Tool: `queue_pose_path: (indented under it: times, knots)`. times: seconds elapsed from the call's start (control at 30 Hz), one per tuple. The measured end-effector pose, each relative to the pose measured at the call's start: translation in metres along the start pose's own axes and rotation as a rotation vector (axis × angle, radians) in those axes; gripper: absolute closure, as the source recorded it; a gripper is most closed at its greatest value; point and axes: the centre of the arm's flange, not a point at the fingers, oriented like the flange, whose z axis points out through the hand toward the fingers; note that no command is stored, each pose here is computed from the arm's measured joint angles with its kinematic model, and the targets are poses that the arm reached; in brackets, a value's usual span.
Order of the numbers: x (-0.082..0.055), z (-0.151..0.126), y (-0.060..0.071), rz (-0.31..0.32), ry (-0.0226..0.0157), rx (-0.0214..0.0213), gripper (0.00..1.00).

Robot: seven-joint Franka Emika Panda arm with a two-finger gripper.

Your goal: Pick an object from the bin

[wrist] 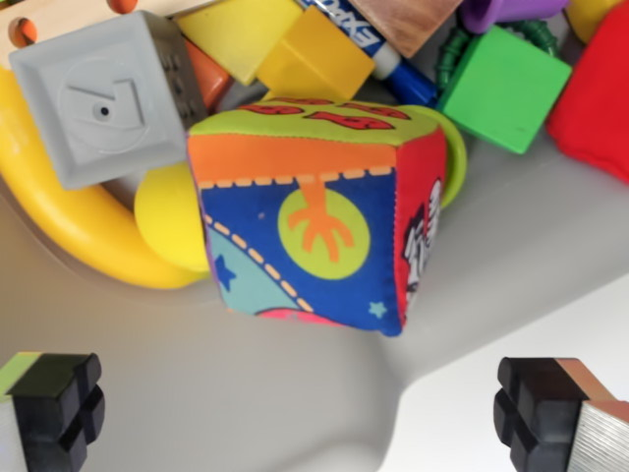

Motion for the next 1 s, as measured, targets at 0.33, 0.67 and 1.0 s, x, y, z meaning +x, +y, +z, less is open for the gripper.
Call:
queue_pose_path:
  times: [0.33,0.67,1.0]
  knots:
    - [0.001,0.044,-0.001,0.007,-0.0027,-0.0077,0.00]
    - [0.001,0.075,0.000,0.008,-0.0025,-0.0074,0.00]
    - [0.001,0.085,0.000,0.009,-0.0028,-0.0060,1.00]
